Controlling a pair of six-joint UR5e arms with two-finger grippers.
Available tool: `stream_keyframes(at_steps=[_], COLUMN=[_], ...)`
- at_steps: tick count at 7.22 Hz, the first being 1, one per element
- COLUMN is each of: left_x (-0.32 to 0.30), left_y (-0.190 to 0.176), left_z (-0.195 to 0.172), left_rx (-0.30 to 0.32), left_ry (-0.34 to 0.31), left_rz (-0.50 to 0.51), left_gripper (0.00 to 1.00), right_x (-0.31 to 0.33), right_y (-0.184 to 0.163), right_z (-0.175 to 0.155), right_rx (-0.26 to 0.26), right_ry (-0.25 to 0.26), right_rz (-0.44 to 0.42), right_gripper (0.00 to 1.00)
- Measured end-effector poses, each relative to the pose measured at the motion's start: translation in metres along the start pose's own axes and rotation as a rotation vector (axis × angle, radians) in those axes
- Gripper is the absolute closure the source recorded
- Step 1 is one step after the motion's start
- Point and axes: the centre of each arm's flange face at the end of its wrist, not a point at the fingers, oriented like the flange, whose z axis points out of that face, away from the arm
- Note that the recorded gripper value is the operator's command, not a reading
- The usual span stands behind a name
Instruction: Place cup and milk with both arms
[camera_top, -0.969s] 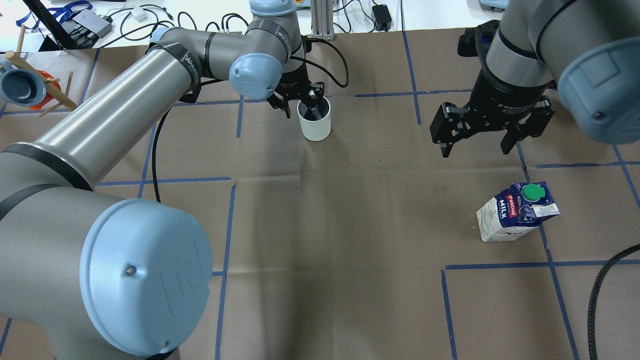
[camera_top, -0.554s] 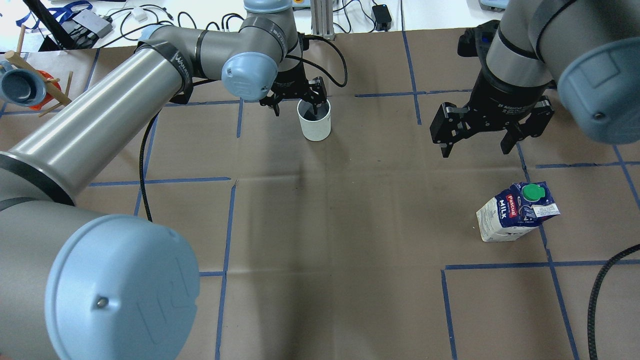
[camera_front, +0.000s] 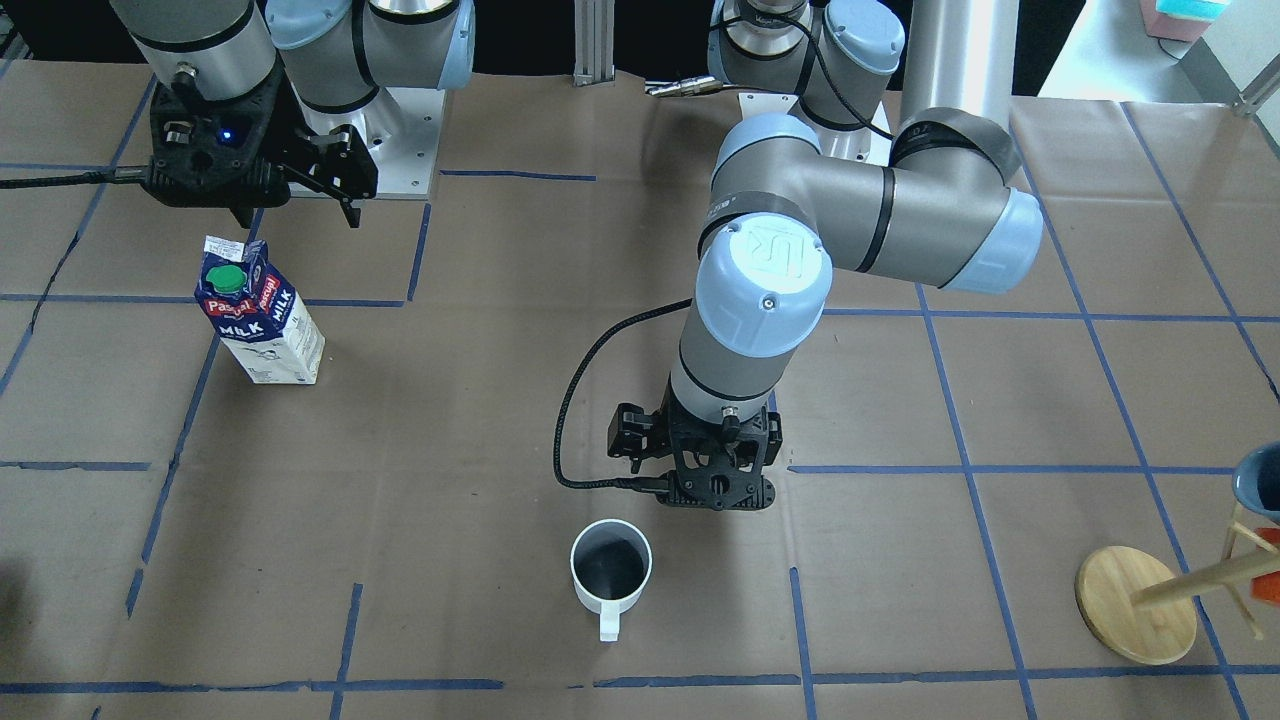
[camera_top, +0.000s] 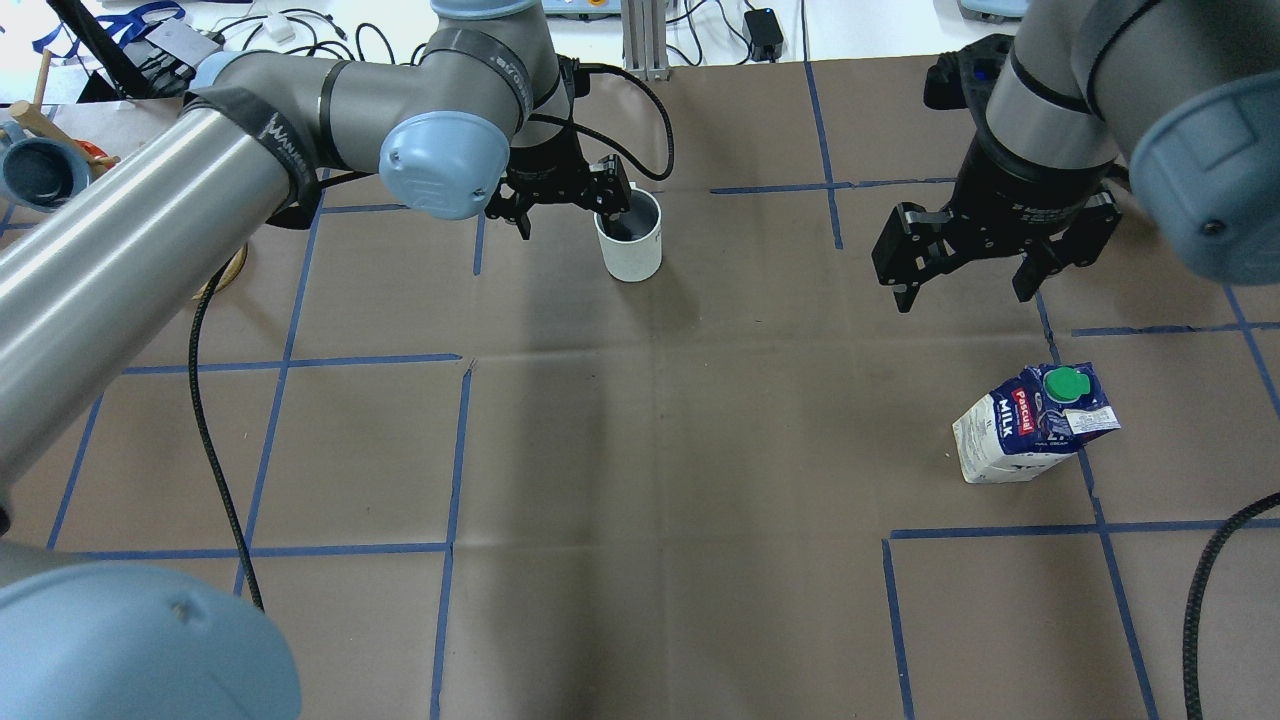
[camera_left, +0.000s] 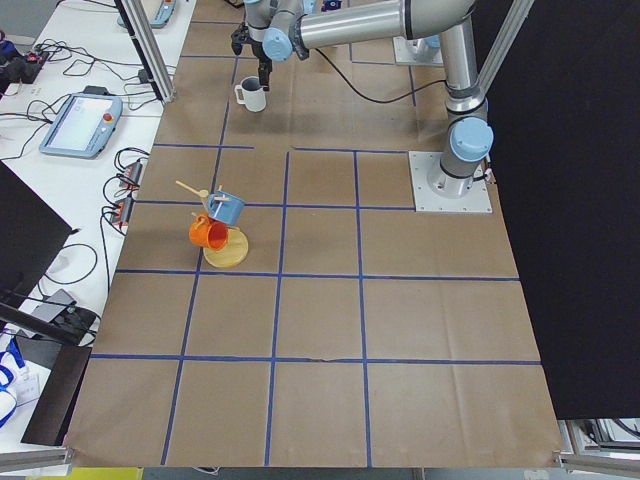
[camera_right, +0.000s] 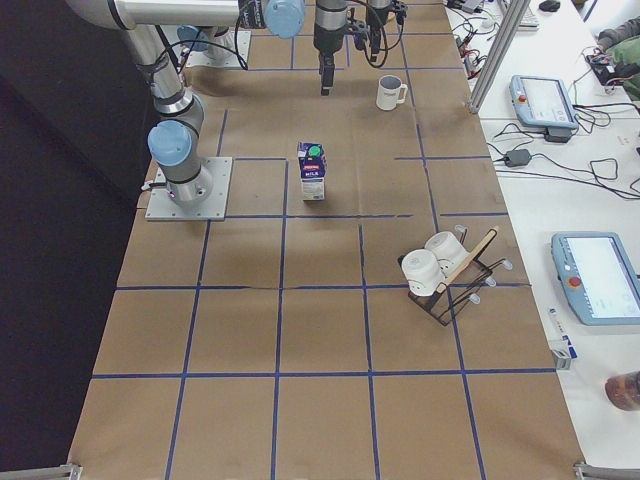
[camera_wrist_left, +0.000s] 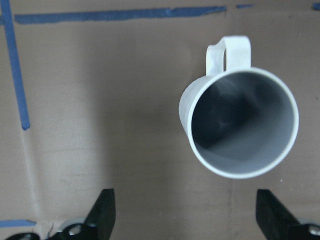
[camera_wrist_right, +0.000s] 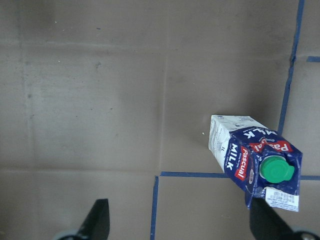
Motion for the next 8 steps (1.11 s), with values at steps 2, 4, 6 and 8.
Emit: stream_keyframes(at_steps=[2,4,6,8], left_x=[-0.011,-0.023,-0.049,-0.086], left_y=[0.023,0.054,0.096,0.145], left_z=[-0.025,-0.066,-0.101,-0.119], left_rx=[0.011,0.006,0.001,-0.028], left_ry=[0.002,-0.002,-0.004,-0.007], left_rz=[0.002,-0.01,-0.047,-0.081], left_gripper=[0.01,0.01,0.01,0.01], right_x=[0.071,0.09,0.09,0.09], right_y=[0.016,0.038,0.042,0.041], right_z=[0.005,0.021,0.043,0.072], right_rx=[0.002,0.056,0.089,0.105], right_ry=[0.001,-0.017,-0.015,-0.009], right_rz=[-0.001,0.027,0.028,0.019], right_gripper=[0.0,0.0,0.0,0.0])
